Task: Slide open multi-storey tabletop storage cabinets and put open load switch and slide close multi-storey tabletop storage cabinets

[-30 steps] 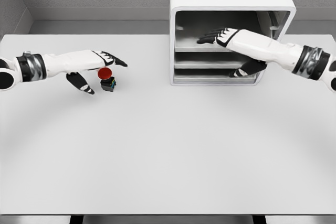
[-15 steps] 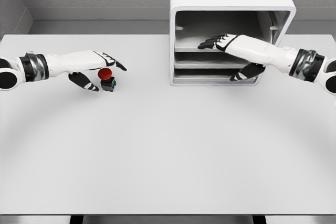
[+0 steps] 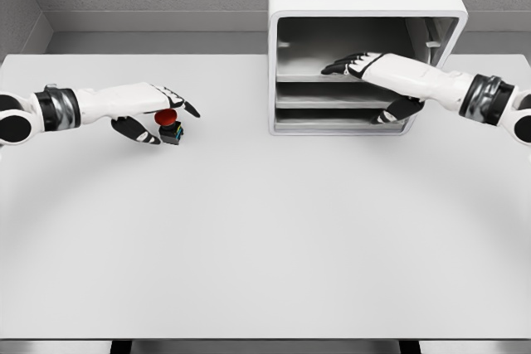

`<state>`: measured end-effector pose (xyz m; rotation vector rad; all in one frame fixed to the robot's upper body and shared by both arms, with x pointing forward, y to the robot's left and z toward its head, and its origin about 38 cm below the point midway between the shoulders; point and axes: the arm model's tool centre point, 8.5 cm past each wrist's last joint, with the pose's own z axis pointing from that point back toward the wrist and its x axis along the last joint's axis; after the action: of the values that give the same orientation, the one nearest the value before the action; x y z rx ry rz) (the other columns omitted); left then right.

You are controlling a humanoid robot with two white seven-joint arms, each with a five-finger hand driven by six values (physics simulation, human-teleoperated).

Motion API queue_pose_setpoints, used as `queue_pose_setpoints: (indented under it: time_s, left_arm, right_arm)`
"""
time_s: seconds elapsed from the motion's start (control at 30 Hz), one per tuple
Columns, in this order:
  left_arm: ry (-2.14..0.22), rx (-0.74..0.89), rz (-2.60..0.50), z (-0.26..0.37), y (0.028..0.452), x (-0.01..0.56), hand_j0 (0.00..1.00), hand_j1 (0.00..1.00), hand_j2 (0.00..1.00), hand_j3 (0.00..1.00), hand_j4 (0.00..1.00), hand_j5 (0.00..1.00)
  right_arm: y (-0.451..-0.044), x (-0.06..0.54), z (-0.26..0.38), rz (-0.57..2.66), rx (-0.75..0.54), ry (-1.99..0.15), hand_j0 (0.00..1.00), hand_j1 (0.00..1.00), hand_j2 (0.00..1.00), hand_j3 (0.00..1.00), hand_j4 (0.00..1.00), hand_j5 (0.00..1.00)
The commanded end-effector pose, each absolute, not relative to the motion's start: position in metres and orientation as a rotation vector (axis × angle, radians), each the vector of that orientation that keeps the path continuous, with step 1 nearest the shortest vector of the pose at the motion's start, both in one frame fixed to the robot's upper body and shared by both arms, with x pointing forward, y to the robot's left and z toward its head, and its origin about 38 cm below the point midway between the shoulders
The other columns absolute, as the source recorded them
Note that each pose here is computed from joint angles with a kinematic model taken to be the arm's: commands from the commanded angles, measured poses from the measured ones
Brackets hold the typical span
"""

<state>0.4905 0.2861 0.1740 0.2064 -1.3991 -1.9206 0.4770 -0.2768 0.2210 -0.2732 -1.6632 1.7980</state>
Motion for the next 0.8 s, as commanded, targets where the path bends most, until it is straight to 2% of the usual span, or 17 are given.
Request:
queue_pose_setpoints:
  time_s: [0.0,0.23,0.47,0.77]
  left_arm:
    - [-1.401,0.206,-1.912,0.174,0.287,0.491,0.83,0.83,0.83,0.83,0.83,0.83]
    - [-1.389,0.213,-1.905,0.172,0.291,0.492,0.83,0.83,0.83,0.83,0.83,0.83]
    - [-1.380,0.226,-1.897,0.172,0.296,0.494,0.74,0.74,0.74,0.74,0.74,0.74]
    - [-1.400,0.205,-1.906,0.171,0.283,0.494,0.75,0.75,0.75,0.75,0.75,0.75]
  right_arm:
    - [-0.274,0.478,0.217,1.787,-0.259,-1.664,1.00,1.00,1.00,1.00,1.00,1.00]
    - [-0.252,0.479,0.205,1.826,-0.244,-1.659,1.00,1.00,1.00,1.00,1.00,1.00]
    - [-0.256,0.478,0.200,1.846,-0.263,-1.630,1.00,1.00,1.00,1.00,1.00,1.00]
    - [-0.267,0.459,0.220,1.911,-0.302,-1.649,1.00,1.00,1.00,1.00,1.00,1.00]
